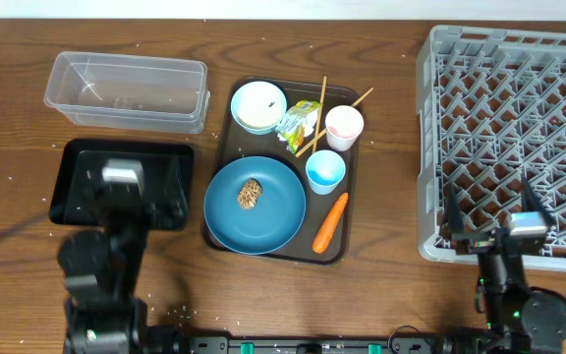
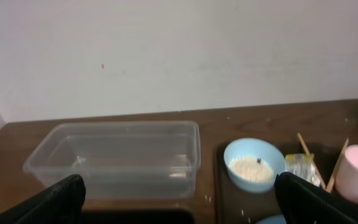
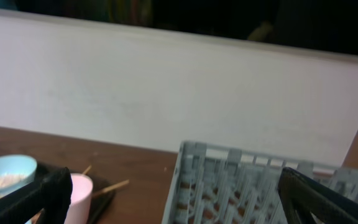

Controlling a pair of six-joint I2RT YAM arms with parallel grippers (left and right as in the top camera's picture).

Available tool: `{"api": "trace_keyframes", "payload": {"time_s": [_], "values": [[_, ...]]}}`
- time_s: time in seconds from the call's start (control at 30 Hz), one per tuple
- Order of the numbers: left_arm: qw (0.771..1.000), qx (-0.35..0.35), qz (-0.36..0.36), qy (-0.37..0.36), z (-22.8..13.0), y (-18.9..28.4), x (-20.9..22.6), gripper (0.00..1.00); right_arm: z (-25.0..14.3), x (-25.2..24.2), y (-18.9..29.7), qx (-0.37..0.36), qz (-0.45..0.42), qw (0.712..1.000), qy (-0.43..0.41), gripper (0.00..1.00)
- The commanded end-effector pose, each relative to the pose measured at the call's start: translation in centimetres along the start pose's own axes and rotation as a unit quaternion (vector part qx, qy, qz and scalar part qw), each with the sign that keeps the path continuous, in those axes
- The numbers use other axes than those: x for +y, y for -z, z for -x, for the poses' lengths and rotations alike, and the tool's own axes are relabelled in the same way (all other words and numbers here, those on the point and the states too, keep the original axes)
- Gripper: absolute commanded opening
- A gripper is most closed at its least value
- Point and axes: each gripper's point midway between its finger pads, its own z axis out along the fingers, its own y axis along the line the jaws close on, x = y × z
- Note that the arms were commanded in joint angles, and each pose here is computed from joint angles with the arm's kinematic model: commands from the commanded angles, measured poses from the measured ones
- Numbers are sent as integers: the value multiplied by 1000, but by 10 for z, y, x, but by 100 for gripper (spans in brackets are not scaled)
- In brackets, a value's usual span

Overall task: Sort waste into correct bins and load items into the dishwasher rack
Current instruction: 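Move the left gripper over the blue plate on the tray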

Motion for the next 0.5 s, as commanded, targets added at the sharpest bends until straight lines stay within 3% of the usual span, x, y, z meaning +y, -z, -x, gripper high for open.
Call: {"api": "trace_keyframes", "payload": {"time_s": [0.0, 0.47], "values": [[1000, 4, -20, -4, 32, -15, -4, 98, 25, 0, -10, 3, 7, 1000, 16, 99], [993, 109, -48, 16, 58, -68, -3, 98, 64, -3, -77, 152, 49, 987, -14, 99]]}}
